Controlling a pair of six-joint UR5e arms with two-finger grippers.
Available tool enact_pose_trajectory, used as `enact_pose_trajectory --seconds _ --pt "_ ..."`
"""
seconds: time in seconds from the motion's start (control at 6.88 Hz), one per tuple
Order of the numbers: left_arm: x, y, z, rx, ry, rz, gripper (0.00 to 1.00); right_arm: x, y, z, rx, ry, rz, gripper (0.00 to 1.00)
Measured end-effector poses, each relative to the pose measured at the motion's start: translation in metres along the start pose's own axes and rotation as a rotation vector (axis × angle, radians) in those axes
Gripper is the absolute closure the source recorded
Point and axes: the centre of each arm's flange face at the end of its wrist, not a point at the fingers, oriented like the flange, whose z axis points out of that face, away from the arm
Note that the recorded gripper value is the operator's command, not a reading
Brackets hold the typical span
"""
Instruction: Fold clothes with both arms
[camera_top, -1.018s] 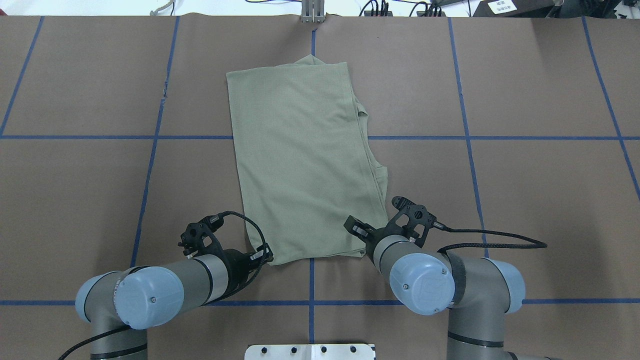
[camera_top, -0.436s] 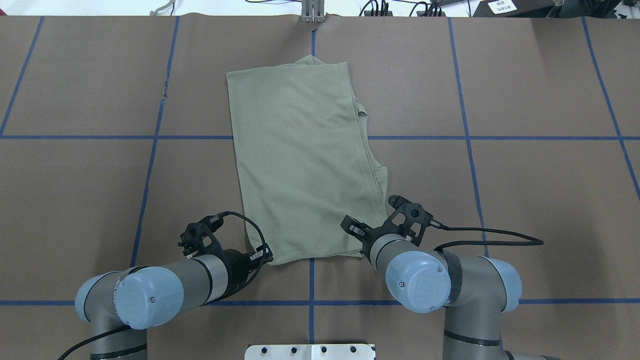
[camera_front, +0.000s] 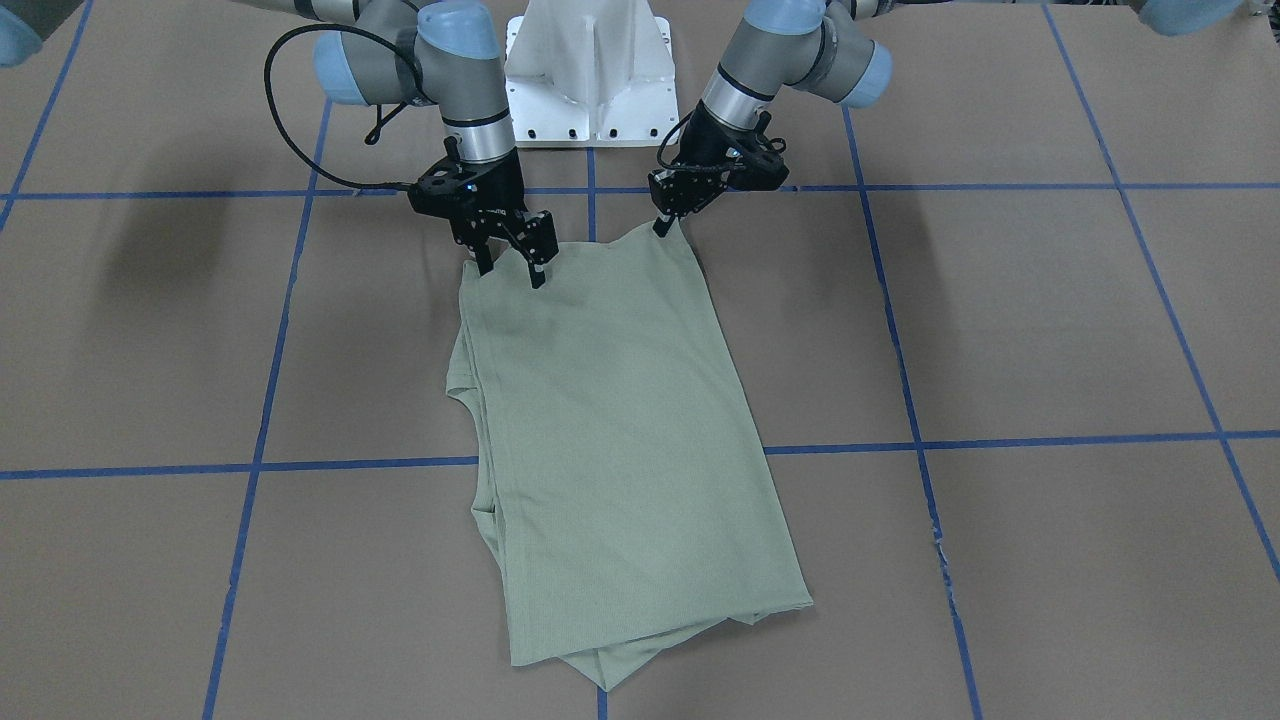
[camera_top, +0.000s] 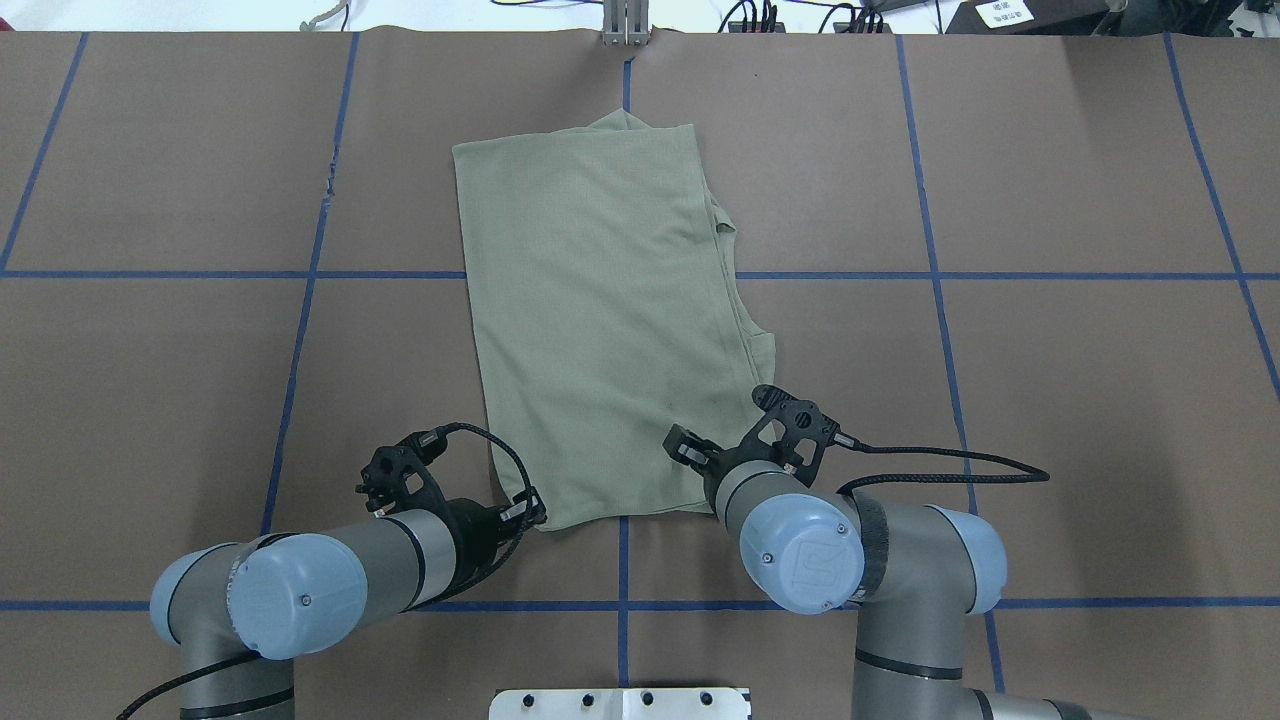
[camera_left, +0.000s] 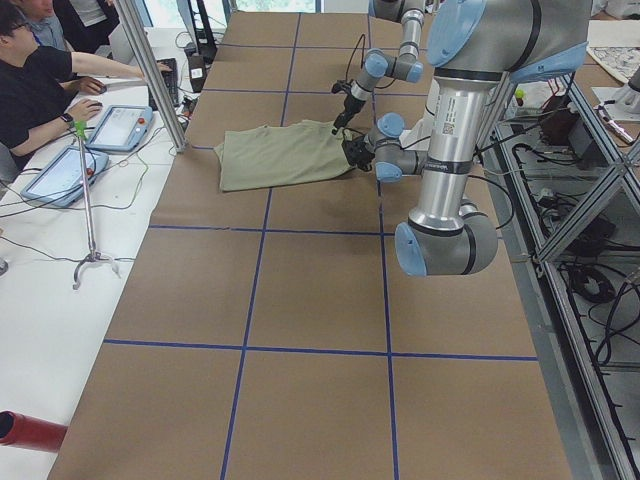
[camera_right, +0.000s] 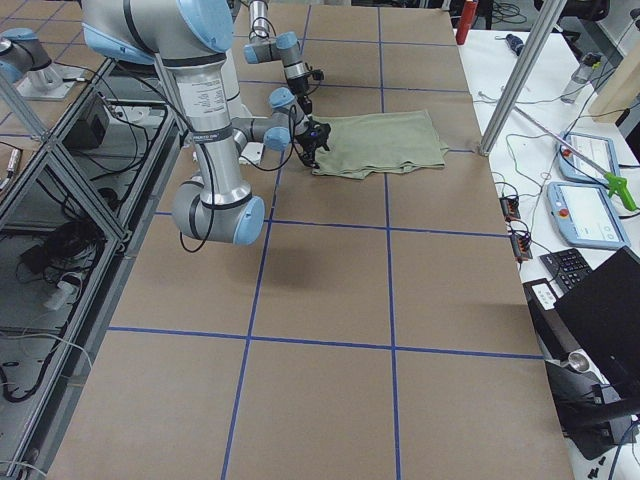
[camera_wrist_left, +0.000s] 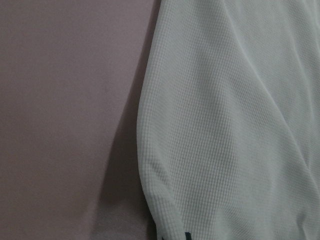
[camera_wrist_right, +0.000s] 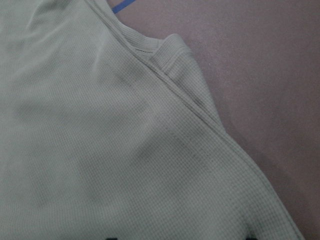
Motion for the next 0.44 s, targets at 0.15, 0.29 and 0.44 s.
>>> enact_pose_trajectory --seconds 0.15,0.29,0.44 --pt "-0.0002 0.0002 0.0002 0.0 -0.001 0.0 1.0 -0.0007 -0.0005 0.0001 -0.001 0.0 0.001 0.55" --pt "-0.0006 0.0001 0.0004 0.0 -0.001 0.0 1.0 -0.0024 -0.0002 -0.0007 -0.001 -0.003 0.003 0.88" --pt "-0.0008 0.0 0.0005 0.001 -0.001 0.0 1.0 -0.0046 -0.0004 -0.0025 -0.001 -0.008 0.009 1.0"
